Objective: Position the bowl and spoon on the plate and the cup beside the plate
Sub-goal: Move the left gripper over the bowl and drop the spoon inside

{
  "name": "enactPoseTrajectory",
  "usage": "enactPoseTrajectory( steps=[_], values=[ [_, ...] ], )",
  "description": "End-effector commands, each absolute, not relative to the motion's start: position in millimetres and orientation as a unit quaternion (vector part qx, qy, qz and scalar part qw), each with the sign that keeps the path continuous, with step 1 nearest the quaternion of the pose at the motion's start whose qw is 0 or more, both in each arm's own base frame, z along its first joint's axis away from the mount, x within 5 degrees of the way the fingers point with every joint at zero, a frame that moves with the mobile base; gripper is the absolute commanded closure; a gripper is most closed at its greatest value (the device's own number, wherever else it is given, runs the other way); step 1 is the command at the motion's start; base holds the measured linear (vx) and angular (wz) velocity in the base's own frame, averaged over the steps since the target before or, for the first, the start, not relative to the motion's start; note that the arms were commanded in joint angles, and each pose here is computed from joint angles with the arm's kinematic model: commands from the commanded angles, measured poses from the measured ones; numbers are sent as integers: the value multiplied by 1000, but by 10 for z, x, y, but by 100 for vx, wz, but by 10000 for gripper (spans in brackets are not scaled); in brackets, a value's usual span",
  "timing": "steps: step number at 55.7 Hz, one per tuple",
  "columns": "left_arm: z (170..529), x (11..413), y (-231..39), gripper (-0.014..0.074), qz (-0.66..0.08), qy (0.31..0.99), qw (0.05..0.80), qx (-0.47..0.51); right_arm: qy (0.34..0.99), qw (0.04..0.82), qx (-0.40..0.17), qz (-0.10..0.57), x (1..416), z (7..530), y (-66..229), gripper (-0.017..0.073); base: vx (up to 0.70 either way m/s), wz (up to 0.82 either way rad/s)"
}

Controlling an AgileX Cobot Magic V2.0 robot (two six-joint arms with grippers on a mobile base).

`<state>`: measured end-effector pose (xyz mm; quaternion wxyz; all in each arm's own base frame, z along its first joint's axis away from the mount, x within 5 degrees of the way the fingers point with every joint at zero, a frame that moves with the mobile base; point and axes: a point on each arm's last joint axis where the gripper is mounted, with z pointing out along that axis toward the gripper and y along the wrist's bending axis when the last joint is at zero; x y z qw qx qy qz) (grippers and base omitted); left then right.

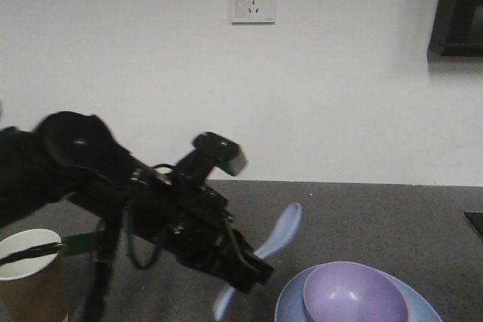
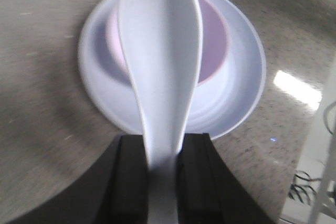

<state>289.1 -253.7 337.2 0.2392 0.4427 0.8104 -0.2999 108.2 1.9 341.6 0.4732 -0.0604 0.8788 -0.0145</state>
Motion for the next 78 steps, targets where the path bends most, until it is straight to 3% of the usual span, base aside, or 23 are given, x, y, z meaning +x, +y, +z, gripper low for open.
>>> enactPoseTrajectory(
  steps=[1, 11, 22, 31, 46, 53, 64, 78],
  values=[
    [3624, 2880, -2766, 594, -339, 792, 258, 438, 851, 521, -59, -24, 1120, 3566, 9, 568, 0, 0],
    [3430, 3078, -3116, 593, -350, 798, 219, 438, 849, 524, -58, -24, 1123, 3573, 8, 568, 0, 0],
    [3322, 3166, -3259, 543, -345, 802, 217, 437, 847, 527, -58, -25, 1126, 3579, 8, 568, 0, 0],
    [3302, 3175, -3263, 417, -332, 800, 224, 447, 847, 527, -58, -25, 1126, 3579, 8, 568, 0, 0],
    [3312, 3194, -3271, 118, -333, 799, 235, 442, 847, 527, -58, -24, 1126, 3579, 8, 568, 0, 0],
    [3324, 3197, -3268, 36, -332, 797, 239, 444, 847, 527, -58, -24, 1126, 3579, 9, 568, 0, 0],
    [3580, 3129, -3132, 11, -297, 789, 277, 461, 847, 527, -58, -24, 1126, 3579, 9, 568, 0, 0],
    [4175, 2962, -2515, 11, -95, 816, 352, 448, 847, 527, -58, -24, 1126, 3579, 9, 568, 0, 0]
  ],
)
